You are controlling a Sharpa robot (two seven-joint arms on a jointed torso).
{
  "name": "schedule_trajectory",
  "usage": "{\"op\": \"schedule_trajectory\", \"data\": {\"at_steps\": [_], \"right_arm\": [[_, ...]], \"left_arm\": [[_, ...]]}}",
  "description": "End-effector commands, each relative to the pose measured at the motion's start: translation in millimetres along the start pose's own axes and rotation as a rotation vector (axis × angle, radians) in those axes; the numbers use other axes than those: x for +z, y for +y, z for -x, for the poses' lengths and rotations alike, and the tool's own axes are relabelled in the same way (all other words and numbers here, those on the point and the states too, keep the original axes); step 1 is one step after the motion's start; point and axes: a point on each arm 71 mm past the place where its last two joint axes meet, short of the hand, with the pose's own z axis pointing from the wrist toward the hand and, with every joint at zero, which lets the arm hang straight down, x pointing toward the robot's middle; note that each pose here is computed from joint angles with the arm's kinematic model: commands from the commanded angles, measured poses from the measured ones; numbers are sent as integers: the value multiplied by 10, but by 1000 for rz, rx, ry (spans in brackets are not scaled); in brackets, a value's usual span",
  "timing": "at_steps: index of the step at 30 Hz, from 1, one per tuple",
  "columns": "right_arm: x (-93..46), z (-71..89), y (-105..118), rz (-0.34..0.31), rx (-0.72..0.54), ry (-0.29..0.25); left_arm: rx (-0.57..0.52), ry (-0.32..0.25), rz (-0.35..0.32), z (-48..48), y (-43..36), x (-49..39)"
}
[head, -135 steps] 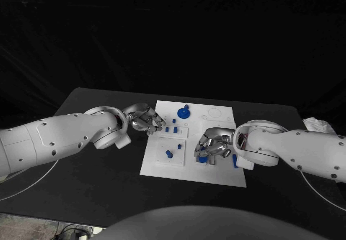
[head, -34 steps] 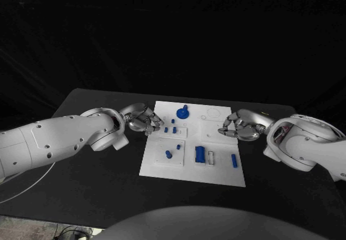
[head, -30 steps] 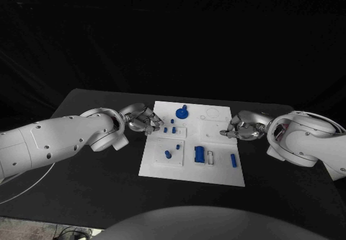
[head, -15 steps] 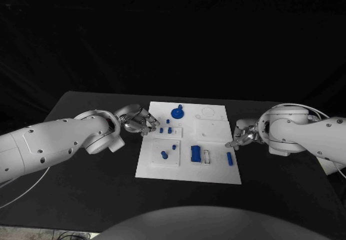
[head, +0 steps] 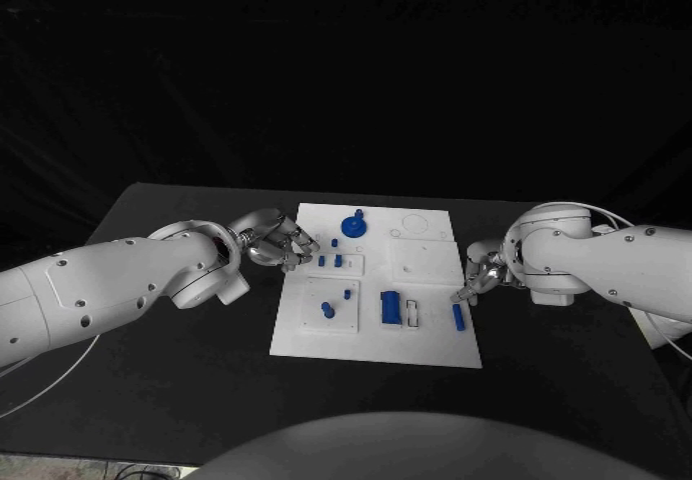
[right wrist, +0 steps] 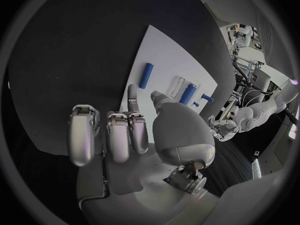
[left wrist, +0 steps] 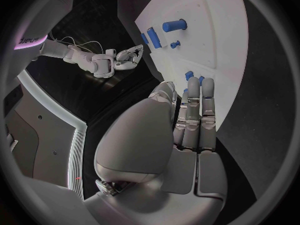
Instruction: Assemble the parts on the task board
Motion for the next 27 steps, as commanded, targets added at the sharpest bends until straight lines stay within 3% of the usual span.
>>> {"op": "schedule_trajectory", "data": {"at_steps": [1, 27], "right_arm": [[24, -53, 8, -13, 4, 54], [182, -235, 51, -10, 59, 109]], "left_arm": [[-7, 4, -9, -6, -16, 5], [-8, 8, -3, -9, -11, 3]]}}
